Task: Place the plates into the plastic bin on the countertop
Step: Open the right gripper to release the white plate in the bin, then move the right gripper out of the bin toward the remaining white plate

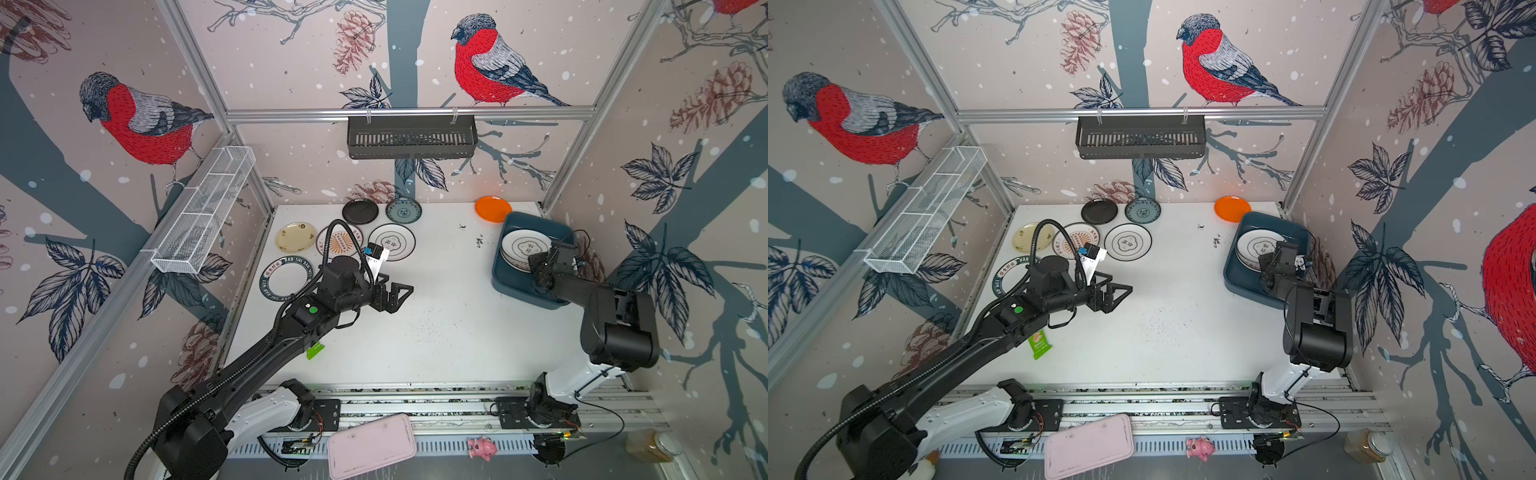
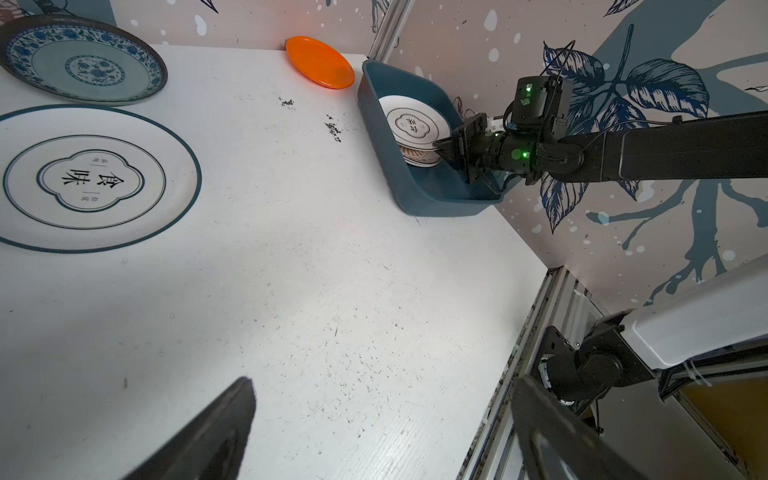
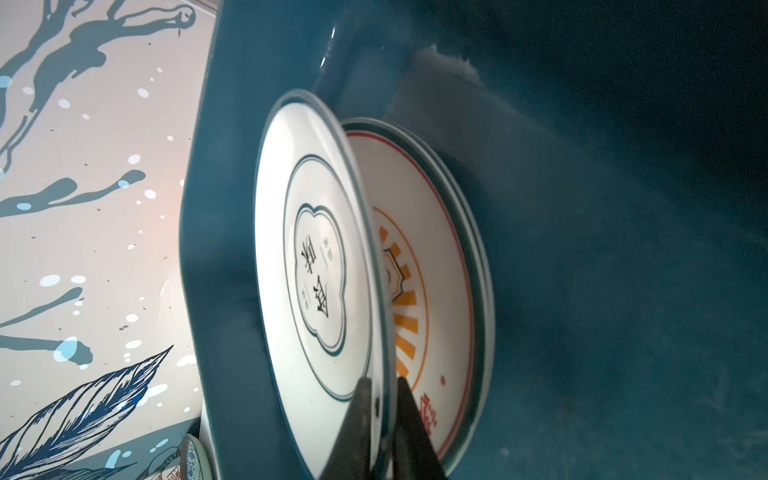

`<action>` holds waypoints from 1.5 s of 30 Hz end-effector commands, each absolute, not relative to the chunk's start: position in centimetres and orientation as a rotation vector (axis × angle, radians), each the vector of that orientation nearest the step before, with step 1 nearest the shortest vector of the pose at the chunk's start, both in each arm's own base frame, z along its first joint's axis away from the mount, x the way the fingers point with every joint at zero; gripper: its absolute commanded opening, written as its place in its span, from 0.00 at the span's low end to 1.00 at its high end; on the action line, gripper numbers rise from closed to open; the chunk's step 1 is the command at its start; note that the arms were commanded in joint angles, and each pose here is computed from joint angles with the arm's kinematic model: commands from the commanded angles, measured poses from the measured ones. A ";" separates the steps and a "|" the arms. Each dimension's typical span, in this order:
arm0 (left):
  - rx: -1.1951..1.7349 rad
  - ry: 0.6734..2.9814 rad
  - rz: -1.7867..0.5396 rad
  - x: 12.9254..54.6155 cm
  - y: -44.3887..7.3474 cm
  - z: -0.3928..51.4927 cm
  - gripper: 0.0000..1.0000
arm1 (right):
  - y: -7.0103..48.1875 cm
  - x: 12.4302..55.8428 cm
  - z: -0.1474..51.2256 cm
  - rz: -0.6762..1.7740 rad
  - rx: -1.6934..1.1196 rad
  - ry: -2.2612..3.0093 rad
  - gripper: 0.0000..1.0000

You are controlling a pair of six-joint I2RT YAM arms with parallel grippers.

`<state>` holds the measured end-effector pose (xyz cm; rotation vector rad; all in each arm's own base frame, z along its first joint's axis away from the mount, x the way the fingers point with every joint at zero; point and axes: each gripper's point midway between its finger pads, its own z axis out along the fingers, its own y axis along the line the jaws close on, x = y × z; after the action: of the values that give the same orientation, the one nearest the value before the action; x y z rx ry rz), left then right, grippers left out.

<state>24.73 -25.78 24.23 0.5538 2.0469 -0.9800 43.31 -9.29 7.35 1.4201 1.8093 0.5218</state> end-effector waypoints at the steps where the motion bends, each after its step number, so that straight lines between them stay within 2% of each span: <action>1: 0.553 2.032 -0.973 24.8 -25.7 24.5 0.96 | -9.0 43.6 8.1 0.533 1.383 1.820 0.20; 5: 0.555 2.019 -0.976 24.5 -25.5 24.9 0.96 | -8.9 43.3 8.5 0.533 1.385 1.821 0.28; 7: 0.551 2.012 -0.977 24.4 -25.4 25.0 0.96 | -8.9 43.2 9.0 0.541 1.384 1.810 0.38; 9: 0.544 2.008 -0.974 24.3 -25.2 25.0 0.96 | -8.9 43.0 9.5 0.542 1.383 1.802 0.44; 13: 0.540 1.991 -0.970 23.9 -24.7 25.7 0.96 | -8.9 42.7 10.6 0.534 1.377 1.809 0.71; 14: 0.531 1.990 -0.958 23.9 -24.5 25.9 0.96 | -8.8 42.6 10.7 0.537 1.377 1.813 0.75; 18: 0.481 2.011 -0.892 24.0 -23.2 26.0 0.96 | -8.6 41.9 11.6 0.547 1.378 1.803 0.85; 20: 0.469 2.015 -0.870 23.7 -22.6 26.1 0.96 | -8.4 41.6 12.4 0.558 1.363 1.789 0.87; 25: 0.451 1.964 -0.817 23.0 -21.0 27.6 0.96 | -7.3 40.9 16.0 0.556 1.251 1.759 0.99; 29: 0.438 1.922 -0.770 22.6 -19.8 28.9 0.96 | -4.9 40.9 19.3 0.554 1.126 1.746 1.00; 35: 0.383 1.913 -0.688 23.2 -18.4 29.0 0.96 | 3.4 41.4 23.2 0.622 0.810 1.843 1.00; 40: 0.319 1.900 -0.676 23.8 -17.8 29.4 0.97 | 9.9 39.2 26.6 0.625 0.606 1.856 1.00; 45: 0.328 1.897 -0.718 24.2 -18.7 29.6 0.97 | 13.8 37.1 26.7 0.629 0.534 1.875 1.00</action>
<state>23.68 -18.33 28.70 0.3427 1.9272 -0.6947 37.72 13.83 27.10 0.5391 1.8731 0.7147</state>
